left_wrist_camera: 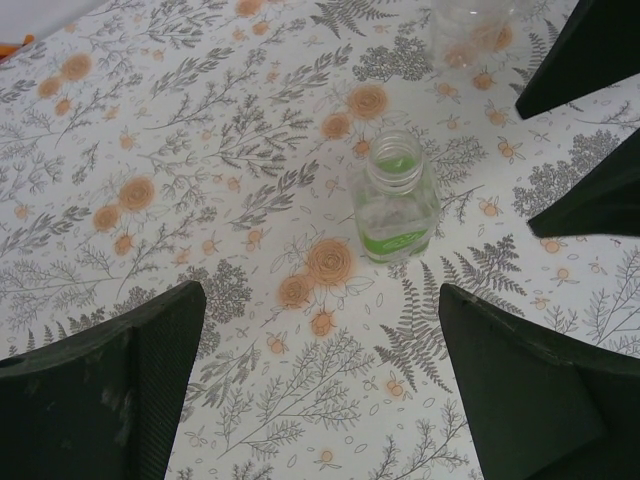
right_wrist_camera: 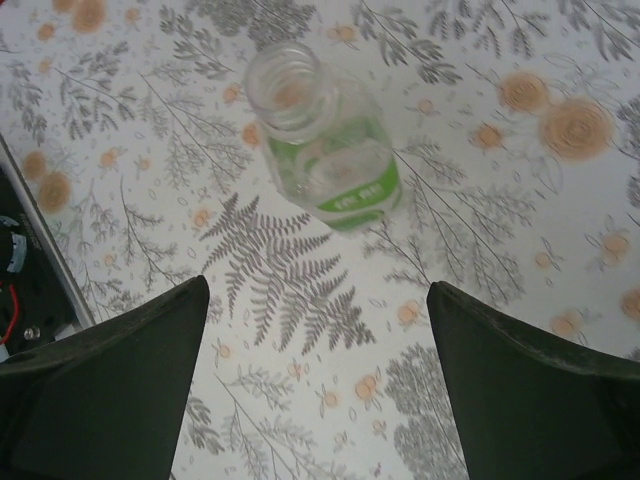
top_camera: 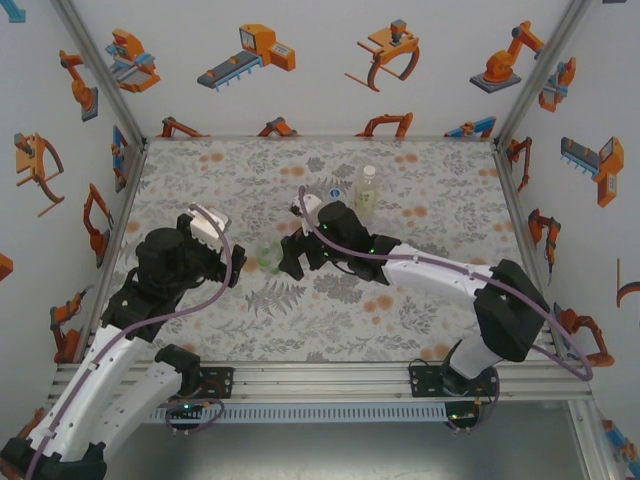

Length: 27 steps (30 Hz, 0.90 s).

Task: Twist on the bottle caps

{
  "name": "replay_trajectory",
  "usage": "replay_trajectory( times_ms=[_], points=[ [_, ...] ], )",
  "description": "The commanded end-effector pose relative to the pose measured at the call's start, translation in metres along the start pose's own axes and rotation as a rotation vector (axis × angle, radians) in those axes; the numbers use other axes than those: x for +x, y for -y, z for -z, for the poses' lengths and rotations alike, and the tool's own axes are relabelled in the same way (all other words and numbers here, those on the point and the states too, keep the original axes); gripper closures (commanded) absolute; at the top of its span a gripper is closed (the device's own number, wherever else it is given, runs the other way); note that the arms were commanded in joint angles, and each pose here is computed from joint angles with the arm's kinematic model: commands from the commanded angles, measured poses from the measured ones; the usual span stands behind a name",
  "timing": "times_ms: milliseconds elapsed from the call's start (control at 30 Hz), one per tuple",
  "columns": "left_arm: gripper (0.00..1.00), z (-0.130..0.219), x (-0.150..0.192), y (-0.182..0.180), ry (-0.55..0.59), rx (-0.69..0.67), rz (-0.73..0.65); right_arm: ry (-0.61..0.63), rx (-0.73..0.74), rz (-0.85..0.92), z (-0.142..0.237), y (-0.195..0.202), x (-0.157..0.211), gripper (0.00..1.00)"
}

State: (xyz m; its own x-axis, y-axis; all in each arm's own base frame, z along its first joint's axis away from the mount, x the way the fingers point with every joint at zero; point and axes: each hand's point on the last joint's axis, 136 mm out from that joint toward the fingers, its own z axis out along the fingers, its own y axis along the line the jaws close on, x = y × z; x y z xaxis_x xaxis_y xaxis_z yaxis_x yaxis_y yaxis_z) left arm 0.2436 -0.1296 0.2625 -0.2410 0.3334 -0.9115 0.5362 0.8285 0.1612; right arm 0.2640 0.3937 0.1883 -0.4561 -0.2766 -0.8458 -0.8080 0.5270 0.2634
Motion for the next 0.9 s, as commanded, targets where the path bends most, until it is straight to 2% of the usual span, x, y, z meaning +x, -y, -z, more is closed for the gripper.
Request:
replay_trajectory(
  times_ms=[0,867],
  points=[
    [0.09,0.001,-0.004,-0.002,0.030,-0.009,0.018,0.198,-0.075,0.050,-0.009,-0.017,-0.043,0.17],
    [0.09,-0.003,-0.001,0.001,0.015,0.006,0.006,0.196,-0.066,0.095,-0.081,-0.006,-0.033,0.15]
  ],
)
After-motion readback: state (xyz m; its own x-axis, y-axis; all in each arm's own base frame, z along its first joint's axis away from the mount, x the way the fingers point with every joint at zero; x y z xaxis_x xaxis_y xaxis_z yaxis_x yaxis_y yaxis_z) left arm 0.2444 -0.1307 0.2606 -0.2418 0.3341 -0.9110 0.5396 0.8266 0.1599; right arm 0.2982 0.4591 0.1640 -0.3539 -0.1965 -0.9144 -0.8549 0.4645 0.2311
